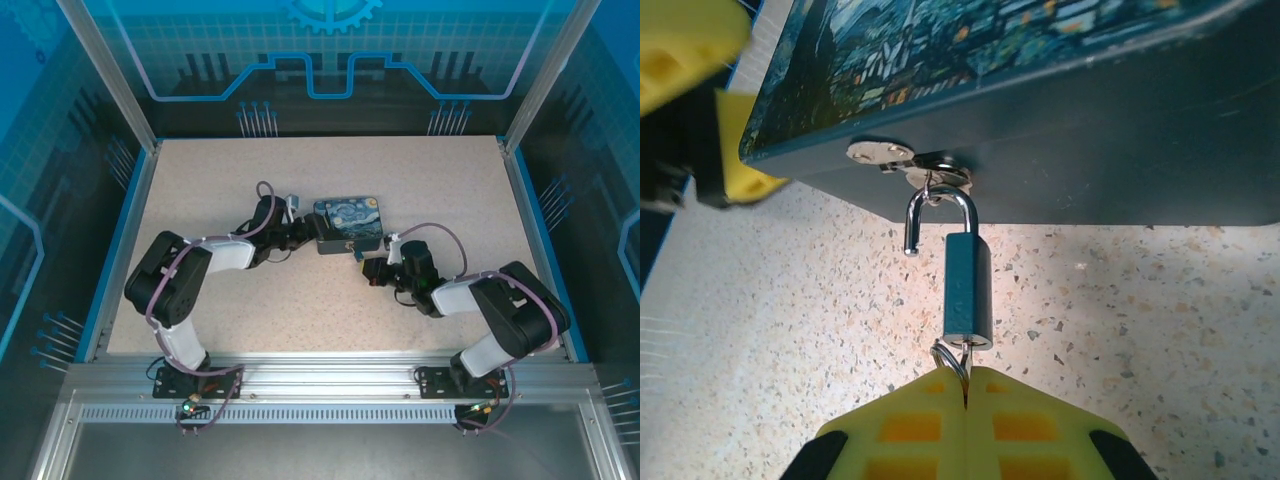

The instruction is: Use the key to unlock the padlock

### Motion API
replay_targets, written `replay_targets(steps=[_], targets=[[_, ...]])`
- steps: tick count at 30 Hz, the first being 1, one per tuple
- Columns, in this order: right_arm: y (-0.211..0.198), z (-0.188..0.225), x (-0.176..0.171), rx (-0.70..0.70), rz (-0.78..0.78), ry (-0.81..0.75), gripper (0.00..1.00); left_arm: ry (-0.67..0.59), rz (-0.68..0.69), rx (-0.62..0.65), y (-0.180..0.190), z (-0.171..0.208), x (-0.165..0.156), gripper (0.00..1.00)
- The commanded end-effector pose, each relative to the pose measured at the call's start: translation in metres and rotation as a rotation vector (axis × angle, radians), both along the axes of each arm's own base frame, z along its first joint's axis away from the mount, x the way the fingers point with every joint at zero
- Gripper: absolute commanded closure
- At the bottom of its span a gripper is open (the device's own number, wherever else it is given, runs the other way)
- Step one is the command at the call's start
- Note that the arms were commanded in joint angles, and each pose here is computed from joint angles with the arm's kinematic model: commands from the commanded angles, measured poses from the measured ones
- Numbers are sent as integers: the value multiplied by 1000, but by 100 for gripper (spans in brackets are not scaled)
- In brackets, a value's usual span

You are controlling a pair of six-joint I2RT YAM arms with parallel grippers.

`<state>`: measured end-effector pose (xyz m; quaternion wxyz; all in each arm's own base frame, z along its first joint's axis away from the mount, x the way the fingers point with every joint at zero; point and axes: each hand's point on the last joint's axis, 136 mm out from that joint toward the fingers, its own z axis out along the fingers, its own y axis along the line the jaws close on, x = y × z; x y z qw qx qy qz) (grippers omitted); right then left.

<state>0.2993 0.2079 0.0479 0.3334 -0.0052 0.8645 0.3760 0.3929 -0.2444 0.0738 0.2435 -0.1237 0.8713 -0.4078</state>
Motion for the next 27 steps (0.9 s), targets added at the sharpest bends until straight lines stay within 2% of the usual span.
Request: replay_targets(steps=[1,5,9,13,17,24,27], targets=[[-4,-8,-1,58,-29,90,100,5,-29,59,5,-8,0,31],[-11,-19,-4,53,-50,154,100,26,-26,99,10,-23,-5,31],[-17,-27,-9,54,-66,215,91,55,-21,107,13,-36,-8,32],[-27,-26,-13,24,-74,209,80,64,-8,114,19,-43,-15,32],[-31,-8,-17,-3,-16,138,64,72,-11,110,22,-44,-23,32],[-18,48,-13,50,94,-75,27,67,0,89,27,-40,-37,34],[-10,56,-6,60,133,-84,20,66,-1,91,28,-39,-41,34]])
